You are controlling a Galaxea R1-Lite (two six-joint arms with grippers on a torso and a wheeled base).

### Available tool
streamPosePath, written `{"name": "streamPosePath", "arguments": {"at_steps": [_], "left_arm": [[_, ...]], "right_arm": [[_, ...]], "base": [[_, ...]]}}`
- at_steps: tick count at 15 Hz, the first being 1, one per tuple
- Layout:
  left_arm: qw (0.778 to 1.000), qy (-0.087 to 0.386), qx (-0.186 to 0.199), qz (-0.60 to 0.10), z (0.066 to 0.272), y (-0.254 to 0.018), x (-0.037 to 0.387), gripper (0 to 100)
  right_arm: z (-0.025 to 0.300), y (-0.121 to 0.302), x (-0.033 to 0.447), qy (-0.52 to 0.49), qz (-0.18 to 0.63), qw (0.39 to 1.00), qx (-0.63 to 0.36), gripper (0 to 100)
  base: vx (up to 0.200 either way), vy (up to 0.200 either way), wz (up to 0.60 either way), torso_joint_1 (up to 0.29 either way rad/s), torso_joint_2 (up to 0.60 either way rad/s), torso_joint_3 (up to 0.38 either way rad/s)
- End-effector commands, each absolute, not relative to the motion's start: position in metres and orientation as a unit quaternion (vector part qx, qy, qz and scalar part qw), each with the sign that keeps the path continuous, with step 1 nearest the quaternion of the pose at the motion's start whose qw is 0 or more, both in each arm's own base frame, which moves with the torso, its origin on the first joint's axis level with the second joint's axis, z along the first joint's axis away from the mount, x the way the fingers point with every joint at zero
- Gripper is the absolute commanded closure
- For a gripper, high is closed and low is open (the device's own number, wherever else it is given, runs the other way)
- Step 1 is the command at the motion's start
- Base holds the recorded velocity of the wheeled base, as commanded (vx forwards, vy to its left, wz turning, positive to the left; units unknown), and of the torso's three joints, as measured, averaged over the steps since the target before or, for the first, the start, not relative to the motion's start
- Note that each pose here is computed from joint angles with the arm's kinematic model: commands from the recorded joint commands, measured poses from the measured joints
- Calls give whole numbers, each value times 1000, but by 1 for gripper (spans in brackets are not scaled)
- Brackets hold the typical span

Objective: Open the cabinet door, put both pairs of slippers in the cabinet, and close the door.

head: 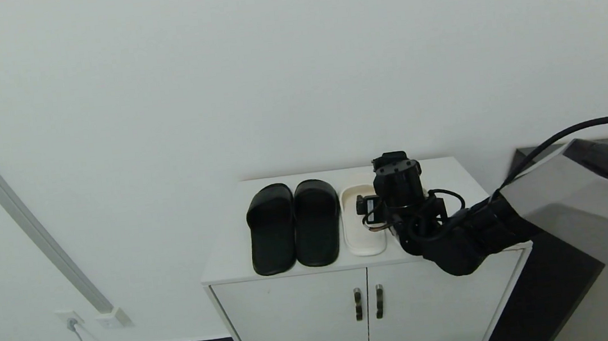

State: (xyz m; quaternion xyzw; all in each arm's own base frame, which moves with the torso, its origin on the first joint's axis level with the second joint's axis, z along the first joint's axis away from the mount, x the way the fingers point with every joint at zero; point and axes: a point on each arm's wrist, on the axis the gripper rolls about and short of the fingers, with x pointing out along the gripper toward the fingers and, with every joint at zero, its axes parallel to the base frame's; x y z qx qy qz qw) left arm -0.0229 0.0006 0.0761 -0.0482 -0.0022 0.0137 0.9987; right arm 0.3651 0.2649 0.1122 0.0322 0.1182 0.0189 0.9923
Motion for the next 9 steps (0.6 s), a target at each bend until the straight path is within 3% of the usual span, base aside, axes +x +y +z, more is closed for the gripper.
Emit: {"name": "streamPosePath", "arguments": {"at_steps": [1, 5, 6, 9], "left_arm": [[999, -1, -48, 14, 76, 1, -23, 100], [999, -1, -48, 14, 76, 1, -23, 100], [999, -2, -49, 14, 76, 1, -23, 100], [999, -1, -50, 15, 76, 1, -23, 100]], "right_arm": [[104, 265, 382, 114, 9, 993, 28, 0], [104, 260, 392, 107, 3, 994, 22, 0], [102, 260, 394, 107, 1, 994, 21, 100], [103, 259, 396, 106, 0, 994, 22, 100]], "base": [[0, 0, 0, 0, 0, 0], [0, 0, 0, 0, 0, 0], [0, 0, 0, 0, 0, 0], [0, 0, 0, 0, 0, 0]]}}
